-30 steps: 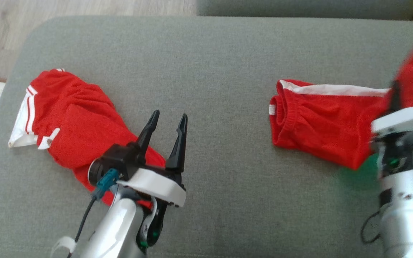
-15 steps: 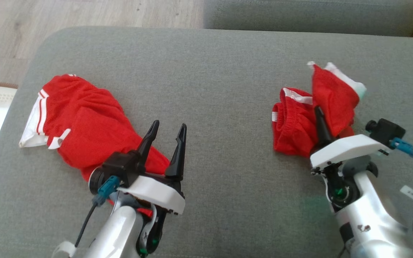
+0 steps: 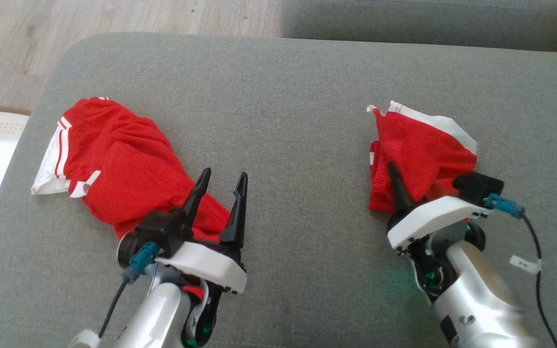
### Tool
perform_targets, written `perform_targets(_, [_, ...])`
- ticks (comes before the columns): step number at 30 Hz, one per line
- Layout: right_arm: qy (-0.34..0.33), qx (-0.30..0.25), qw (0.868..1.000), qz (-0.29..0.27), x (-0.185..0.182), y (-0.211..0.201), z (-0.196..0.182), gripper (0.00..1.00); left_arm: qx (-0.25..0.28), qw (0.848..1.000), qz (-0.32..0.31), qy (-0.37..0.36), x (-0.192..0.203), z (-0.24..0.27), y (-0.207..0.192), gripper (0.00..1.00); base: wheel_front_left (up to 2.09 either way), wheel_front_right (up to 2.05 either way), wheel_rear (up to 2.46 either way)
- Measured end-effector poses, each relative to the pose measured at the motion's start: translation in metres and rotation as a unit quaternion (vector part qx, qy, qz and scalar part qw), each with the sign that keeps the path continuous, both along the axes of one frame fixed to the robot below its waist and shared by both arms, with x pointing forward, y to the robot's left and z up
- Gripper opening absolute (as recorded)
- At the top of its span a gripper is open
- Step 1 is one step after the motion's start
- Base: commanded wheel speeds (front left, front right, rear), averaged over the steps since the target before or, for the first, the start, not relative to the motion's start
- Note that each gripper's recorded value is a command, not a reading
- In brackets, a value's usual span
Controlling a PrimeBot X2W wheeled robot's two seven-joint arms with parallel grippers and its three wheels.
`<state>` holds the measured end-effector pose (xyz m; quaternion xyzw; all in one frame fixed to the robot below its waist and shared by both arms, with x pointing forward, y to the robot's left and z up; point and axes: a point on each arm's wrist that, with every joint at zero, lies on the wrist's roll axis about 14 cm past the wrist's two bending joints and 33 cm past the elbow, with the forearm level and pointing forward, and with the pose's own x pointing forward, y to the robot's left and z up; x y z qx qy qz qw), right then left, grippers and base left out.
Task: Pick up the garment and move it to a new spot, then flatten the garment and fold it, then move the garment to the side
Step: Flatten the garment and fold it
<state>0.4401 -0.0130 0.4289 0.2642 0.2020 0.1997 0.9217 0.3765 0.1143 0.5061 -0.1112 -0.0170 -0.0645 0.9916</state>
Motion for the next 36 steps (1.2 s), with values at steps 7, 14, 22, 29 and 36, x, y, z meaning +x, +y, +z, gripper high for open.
perform_targets(7, [-0.004,-0.027,0.998,0.048,-0.016,0.02,-0.006,1.0,0.002,1.0,0.001,-0.004,-0.001,0.002,0.001,1.0,0.0,0.0,0.0])
perform_targets(14, [0.002,-0.046,0.995,0.093,-0.033,0.036,-0.011,1.0,0.002,1.0,-0.002,-0.007,-0.001,0.005,-0.001,1.0,0.0,0.0,0.0])
perform_targets(22, [0.045,-0.056,0.987,0.144,-0.058,0.049,-0.021,1.0,0.001,1.0,-0.011,-0.011,0.002,0.007,-0.007,1.0,0.0,0.0,0.0])
perform_targets(29, [-0.051,-0.028,0.995,0.086,-0.033,0.028,0.024,1.0,0.0,1.0,-0.019,-0.021,0.004,0.012,-0.013,1.0,0.0,0.0,0.0])
perform_targets(36, [-0.162,-0.098,0.981,-0.031,-0.012,-0.054,0.05,1.0,-0.011,0.998,-0.042,-0.05,0.007,0.032,-0.029,1.0,0.0,0.0,0.0])
